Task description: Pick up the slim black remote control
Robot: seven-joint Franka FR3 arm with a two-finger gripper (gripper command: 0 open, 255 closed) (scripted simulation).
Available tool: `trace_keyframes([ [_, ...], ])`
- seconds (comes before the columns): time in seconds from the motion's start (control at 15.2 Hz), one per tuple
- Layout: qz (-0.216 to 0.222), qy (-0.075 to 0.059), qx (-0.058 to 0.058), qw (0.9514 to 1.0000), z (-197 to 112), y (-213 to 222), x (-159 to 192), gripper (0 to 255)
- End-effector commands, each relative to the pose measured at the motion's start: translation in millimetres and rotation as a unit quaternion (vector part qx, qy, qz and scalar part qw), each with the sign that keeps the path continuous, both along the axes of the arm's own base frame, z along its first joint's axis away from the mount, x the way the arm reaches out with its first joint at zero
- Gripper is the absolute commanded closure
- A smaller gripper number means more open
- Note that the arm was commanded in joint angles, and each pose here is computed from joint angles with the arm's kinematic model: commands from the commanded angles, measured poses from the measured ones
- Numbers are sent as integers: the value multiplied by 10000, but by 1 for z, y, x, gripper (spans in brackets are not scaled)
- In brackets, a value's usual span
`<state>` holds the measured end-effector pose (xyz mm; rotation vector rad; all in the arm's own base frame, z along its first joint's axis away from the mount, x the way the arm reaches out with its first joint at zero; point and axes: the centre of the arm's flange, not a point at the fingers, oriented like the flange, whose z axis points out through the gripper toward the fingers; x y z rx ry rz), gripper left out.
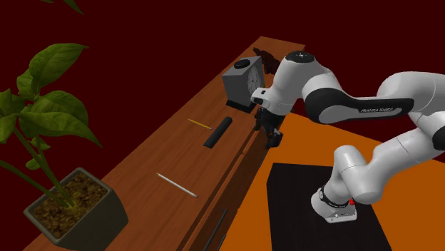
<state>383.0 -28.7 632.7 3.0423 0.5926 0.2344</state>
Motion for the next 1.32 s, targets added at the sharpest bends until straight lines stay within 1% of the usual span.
trace_keyframes([
  [0.0,488,63,-82,9988,0,-14,25,0],
  [0.07,716,93,-116,9973,0,-20,37,0],
  [0.2,1169,152,-186,9929,1,-30,63,0],
  [0.26,1395,182,-220,9898,1,-35,77,0],
  [0.4,1844,241,-289,9821,1,-41,104,0],
  [0.46,2067,270,-323,9775,1,-43,117,0],
  [0.59,2510,328,-390,9667,1,-46,145,0],
  [0.66,2729,357,-424,9604,1,-47,159,0],
  [0.79,3163,414,-490,9465,0,-45,187,0],
  [0.86,3275,428,-507,9425,0,-45,194,0],
  [1.25,3275,428,-507,9425,-32,-45,194,0],
])
